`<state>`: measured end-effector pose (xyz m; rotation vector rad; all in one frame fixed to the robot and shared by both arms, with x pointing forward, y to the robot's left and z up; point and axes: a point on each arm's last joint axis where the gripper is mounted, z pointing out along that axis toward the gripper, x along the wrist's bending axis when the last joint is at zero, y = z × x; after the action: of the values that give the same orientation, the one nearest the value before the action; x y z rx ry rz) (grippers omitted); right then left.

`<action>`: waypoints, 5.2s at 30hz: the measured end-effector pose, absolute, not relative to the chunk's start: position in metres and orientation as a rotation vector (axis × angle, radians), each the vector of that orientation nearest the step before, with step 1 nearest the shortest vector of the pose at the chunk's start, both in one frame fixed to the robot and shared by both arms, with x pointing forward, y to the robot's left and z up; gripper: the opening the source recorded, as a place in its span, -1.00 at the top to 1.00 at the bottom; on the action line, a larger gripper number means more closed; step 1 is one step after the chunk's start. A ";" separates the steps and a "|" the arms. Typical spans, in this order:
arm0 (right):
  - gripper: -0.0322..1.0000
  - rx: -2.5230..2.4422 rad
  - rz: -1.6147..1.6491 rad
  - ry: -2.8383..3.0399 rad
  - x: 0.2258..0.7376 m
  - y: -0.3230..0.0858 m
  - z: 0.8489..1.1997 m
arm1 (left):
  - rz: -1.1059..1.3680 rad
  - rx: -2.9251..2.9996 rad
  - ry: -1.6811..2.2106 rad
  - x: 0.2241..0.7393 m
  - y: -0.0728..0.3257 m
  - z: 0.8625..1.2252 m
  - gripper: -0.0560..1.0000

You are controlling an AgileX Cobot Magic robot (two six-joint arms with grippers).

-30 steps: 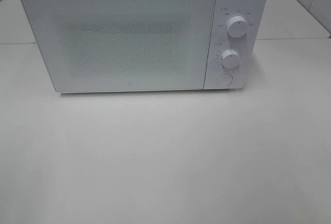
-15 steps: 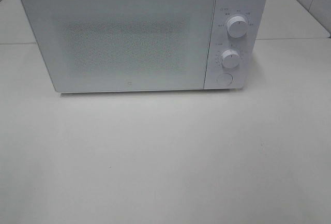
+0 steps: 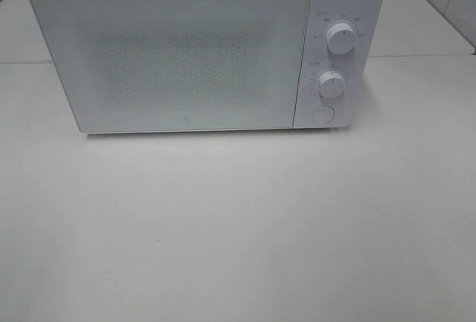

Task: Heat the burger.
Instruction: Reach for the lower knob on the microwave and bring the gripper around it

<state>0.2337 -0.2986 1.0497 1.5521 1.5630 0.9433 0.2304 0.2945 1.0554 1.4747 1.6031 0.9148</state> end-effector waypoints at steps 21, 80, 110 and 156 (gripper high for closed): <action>-0.55 1.361 1.068 1.386 0.290 -0.300 1.082 | 0.915 1.475 1.603 0.230 0.294 1.055 -0.98; -0.55 1.167 1.012 1.418 0.473 -0.222 0.973 | 0.912 1.470 1.606 0.230 0.294 1.055 -0.98; -0.55 1.229 0.991 1.479 0.476 -0.158 0.913 | 0.912 1.470 1.606 0.230 0.294 1.055 -0.98; -0.54 1.338 1.012 1.319 0.548 -0.141 0.889 | 0.912 1.470 1.606 0.230 0.294 1.055 -0.98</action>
<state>0.5479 -0.1409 0.8895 1.3377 1.3195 1.0124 0.2304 0.2945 1.0554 1.4701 1.6061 0.9120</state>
